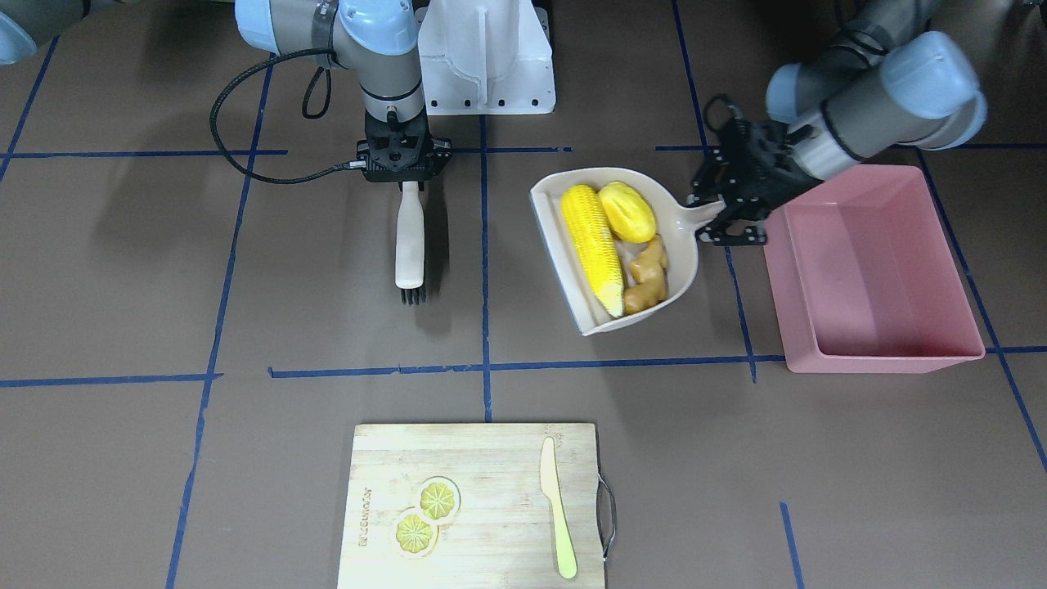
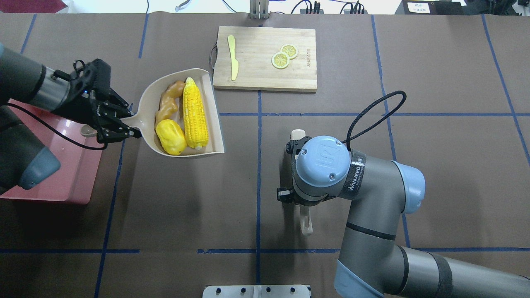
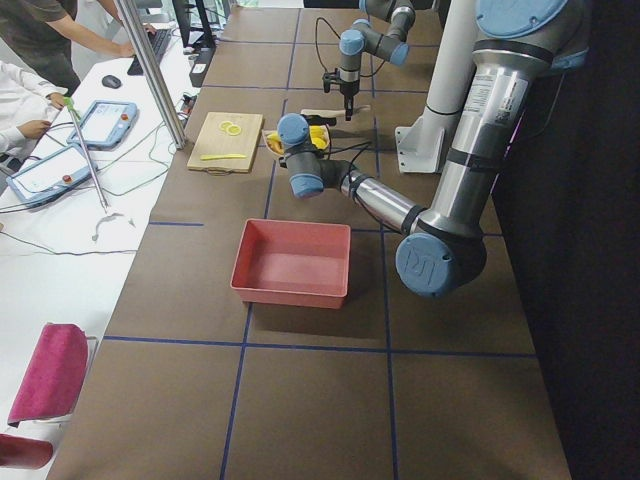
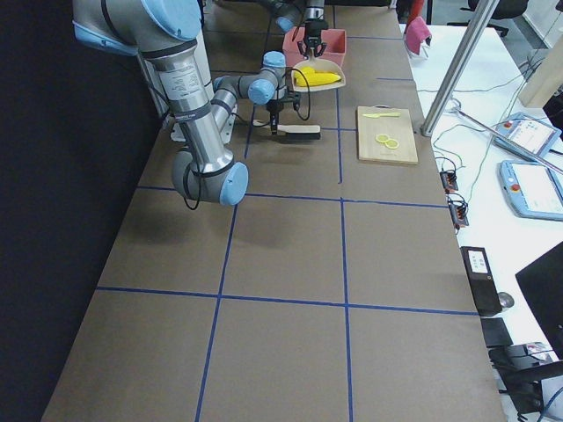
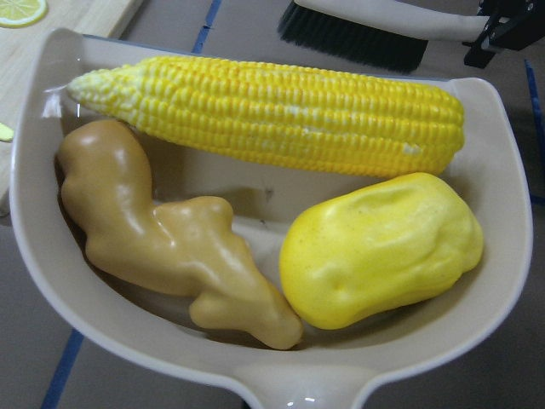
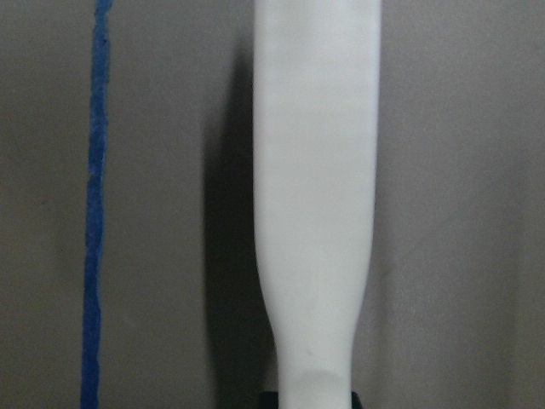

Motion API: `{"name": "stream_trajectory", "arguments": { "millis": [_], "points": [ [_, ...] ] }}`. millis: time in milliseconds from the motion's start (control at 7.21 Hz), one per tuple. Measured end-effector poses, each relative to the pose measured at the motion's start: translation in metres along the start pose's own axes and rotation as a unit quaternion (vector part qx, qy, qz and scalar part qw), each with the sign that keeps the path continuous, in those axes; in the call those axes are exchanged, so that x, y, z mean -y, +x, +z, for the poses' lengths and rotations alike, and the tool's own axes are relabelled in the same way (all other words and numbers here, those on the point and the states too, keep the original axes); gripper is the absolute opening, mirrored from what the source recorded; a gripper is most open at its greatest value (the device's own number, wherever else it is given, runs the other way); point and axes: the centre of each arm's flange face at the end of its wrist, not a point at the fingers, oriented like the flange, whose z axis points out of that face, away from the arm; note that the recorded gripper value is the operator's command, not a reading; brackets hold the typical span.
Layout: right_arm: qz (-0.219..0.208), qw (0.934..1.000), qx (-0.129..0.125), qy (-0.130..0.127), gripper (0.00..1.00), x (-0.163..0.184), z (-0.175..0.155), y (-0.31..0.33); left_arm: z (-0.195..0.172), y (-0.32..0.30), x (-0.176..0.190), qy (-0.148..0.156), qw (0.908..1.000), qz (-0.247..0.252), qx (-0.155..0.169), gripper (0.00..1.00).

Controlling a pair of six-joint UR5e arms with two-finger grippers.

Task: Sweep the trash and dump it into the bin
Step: 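Lift the loaded dustpan with the left gripper over the pink bin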

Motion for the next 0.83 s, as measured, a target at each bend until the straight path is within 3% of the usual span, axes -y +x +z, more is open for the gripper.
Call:
{"name": "stream_trajectory", "arguments": {
  "millis": [278,833],
  "points": [
    [-0.003,1.0000,-0.001,0.002,0.00,0.002,0.000,0.002,-0.053,-0.028,-0.032,0.007,0.9998,-0.008,0.017,0.00],
    [-0.004,1.0000,0.000,0.003,0.00,0.002,0.000,0.001,-0.155,-0.094,-0.137,0.002,0.9985,-0.027,0.048,0.00]
  ]
}}
